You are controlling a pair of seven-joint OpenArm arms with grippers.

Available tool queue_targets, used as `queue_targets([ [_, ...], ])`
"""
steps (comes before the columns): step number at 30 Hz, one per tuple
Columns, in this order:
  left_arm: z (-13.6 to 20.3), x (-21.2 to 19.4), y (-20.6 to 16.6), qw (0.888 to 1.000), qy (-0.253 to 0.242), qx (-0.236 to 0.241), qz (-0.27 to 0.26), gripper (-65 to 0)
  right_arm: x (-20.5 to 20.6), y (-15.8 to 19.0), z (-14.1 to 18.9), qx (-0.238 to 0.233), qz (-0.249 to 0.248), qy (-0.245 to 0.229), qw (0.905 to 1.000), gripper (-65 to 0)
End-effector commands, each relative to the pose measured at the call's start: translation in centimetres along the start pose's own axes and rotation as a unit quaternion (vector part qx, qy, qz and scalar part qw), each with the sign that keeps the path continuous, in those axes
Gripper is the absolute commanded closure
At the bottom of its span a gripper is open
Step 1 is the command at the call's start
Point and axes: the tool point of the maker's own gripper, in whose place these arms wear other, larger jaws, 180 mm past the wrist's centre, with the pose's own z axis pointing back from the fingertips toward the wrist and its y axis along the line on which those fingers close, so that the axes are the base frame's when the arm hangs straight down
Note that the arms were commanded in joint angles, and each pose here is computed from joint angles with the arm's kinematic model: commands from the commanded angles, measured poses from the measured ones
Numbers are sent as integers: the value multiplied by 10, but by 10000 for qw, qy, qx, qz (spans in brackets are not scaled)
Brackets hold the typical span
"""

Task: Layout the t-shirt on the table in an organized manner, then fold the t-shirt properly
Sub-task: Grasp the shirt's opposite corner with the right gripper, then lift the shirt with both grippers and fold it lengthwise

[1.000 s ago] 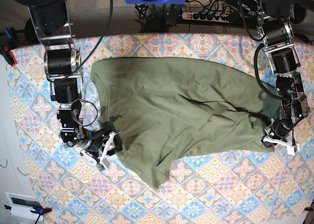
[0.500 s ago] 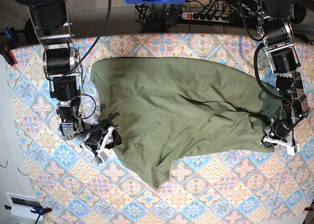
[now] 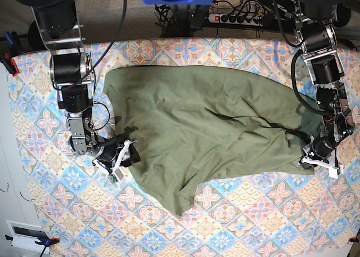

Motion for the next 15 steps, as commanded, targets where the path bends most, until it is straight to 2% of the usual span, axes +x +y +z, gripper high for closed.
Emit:
queue_targets([
  [1, 6, 27, -6, 9993, -344, -102, -59, 0, 19, -11, 5, -116, 215, -125, 9996, -197],
  [4, 6, 27, -6, 9993, -345, -112, -58, 0, -2, -8, 3, -123, 419, 125, 9990, -178],
  [9, 6, 28, -12, 9989, -383, -268, 107, 0, -5, -6, 3, -115, 427, 155, 9989, 0],
  [12, 6, 29, -15, 9983, -406, -366, 212, 0, 6, -9, 7, -191, 496, 78, 9986, -9],
  [15, 7, 33, -18, 9979, -444, -411, 234, 0, 42, -23, 23, -477, 589, -286, 9967, -8],
])
